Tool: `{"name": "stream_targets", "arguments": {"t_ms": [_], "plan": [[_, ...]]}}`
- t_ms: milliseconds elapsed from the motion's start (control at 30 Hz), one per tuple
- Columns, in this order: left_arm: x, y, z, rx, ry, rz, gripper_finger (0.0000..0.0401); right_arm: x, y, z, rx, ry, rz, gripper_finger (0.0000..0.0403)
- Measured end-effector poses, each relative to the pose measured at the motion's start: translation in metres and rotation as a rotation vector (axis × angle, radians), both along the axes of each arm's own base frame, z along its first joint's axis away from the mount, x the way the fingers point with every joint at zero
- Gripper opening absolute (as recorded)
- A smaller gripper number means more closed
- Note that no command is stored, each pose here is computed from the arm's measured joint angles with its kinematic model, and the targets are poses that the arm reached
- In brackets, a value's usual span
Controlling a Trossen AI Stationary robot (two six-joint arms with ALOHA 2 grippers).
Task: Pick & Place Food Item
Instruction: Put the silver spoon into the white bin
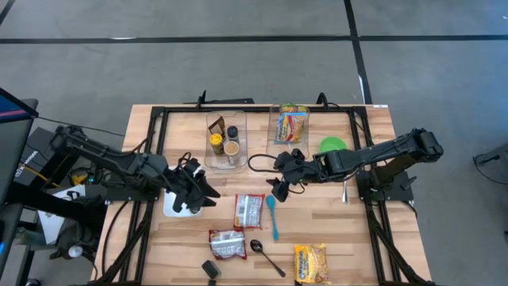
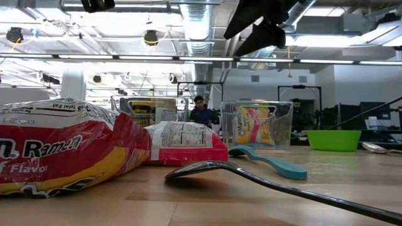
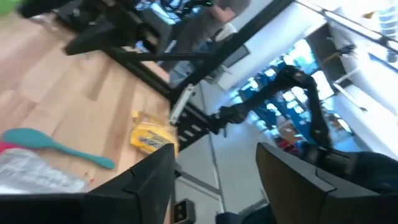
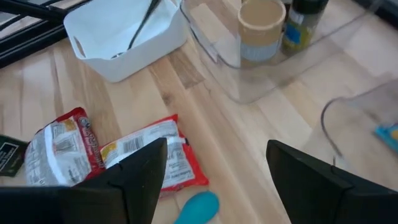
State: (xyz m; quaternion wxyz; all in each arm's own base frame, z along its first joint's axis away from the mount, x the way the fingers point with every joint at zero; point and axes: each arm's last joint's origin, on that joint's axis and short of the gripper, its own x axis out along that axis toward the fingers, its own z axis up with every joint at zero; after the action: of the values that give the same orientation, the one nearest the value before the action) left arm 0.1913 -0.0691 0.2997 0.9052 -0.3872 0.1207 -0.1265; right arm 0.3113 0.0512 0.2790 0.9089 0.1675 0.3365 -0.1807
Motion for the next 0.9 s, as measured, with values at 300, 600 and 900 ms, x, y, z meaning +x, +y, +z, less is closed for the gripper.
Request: {"name": "stream_targets", "arguments": {"t_ms": [300,600,900], "plan": [[-0.003,0.003,-0.014,0.072,0.125,0.211,0.0167,-0.011,0.000,-0.009,0.182,0.106,-0.137,0.0269],[-0.003,0.005,-0.014,0.093,0.122,0.274,0.0130,-0.034,-0.002,-0.022,0.241,0.325,-0.338,0.0269],[-0.002,0.008,-0.014,0.108,0.115,0.346,0.0121,-0.068,-0.006,-0.028,0.219,0.575,-0.622,0.0269]]}}
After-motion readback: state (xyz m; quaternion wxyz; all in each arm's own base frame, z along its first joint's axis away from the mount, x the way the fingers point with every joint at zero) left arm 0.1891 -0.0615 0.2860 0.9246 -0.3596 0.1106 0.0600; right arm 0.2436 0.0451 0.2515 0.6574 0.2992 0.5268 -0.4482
